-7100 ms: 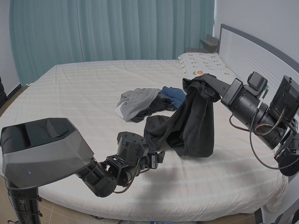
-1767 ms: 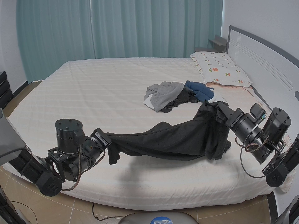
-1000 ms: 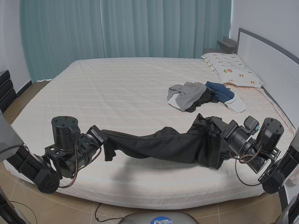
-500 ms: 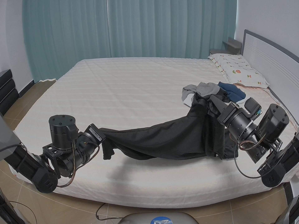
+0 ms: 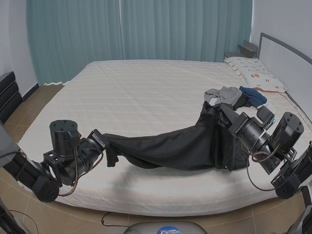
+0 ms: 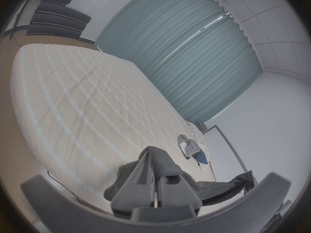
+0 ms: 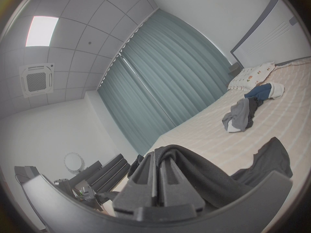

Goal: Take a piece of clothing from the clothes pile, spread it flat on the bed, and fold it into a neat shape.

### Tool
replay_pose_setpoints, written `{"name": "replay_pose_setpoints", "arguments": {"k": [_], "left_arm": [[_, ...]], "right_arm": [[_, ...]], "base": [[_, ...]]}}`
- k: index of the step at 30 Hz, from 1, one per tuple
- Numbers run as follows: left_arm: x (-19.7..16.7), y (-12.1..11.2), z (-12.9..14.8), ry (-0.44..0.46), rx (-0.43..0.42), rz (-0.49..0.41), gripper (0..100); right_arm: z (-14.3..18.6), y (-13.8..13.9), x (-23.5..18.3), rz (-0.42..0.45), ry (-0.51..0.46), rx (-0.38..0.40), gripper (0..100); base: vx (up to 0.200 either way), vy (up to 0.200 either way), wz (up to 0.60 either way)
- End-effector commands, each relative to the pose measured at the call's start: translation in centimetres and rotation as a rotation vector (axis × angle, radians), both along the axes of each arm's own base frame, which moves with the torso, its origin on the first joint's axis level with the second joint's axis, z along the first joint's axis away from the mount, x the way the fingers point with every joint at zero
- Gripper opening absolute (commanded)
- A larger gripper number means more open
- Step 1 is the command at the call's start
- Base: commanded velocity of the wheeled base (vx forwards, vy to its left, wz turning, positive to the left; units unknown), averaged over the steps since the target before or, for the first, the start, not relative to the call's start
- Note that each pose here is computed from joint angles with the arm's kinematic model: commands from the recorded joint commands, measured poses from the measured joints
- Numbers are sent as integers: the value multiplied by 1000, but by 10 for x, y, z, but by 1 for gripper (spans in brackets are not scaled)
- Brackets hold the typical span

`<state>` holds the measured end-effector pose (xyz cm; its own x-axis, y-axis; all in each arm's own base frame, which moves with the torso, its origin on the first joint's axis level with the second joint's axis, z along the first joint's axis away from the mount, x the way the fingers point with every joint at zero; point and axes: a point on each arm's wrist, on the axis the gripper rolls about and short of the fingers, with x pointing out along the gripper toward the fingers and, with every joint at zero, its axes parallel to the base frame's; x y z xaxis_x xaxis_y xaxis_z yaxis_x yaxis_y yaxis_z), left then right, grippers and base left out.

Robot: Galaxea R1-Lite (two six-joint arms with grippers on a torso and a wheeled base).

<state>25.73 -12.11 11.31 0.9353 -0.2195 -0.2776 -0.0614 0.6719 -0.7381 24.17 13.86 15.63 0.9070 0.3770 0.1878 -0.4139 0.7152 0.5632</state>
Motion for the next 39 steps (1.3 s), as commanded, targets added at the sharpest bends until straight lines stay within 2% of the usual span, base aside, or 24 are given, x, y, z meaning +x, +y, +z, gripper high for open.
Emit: {"name": "replay_pose_setpoints", "arguments": {"k": [1,6,8,14,18,21,26,28,31,32,33,35,36,38,39], "left_arm": [[-1,-3,-2,8,0,-11,0],[-5,-8,-4,21,-5,-47,0],[-12,-14,-8,38,3,-80,0],[-21,-23,-6,37,4,-117,0],[-25,-26,0,17,2,-131,0],[-35,-23,18,-18,-17,-143,0],[-41,-19,35,-52,-33,-142,0],[-48,-11,55,-111,-65,-136,0],[-47,-3,77,-159,-55,-119,0],[-47,-3,77,-159,-55,-119,0],[-40,4,96,-187,-36,-84,0],[-36,7,104,-199,-38,-67,0],[-27,11,119,-222,-48,-44,0],[-20,11,130,-228,-49,-33,0],[-20,11,130,-228,-49,-33,0]], "right_arm": [[-10,-8,-3,-19,37,-20,0],[-17,-15,-10,-25,71,-36,0],[-26,-19,-18,-21,113,-53,0],[-19,-23,-35,-6,96,-46,0],[-2,-23,-60,45,36,-17,0],[17,-27,-79,73,-40,9,0],[36,-34,-94,77,-121,-3,0],[66,-40,-105,74,-217,32,0],[98,-46,-113,72,-266,69,0],[98,-46,-113,72,-266,69,0],[131,-52,-119,60,-312,100,0],[142,-55,-121,55,-327,109,0],[161,-58,-123,49,-344,112,0],[176,-62,-117,17,-337,104,0],[176,-62,-117,17,-337,104,0]], "base": [[0,0,0],[0,0,0],[0,0,0],[-100,0,0],[-200,0,0],[-200,0,0],[-200,0,0],[0,0,0],[0,0,0],[0,0,0],[0,0,0],[0,0,0],[0,0,0],[0,0,0],[0,0,0]]}}
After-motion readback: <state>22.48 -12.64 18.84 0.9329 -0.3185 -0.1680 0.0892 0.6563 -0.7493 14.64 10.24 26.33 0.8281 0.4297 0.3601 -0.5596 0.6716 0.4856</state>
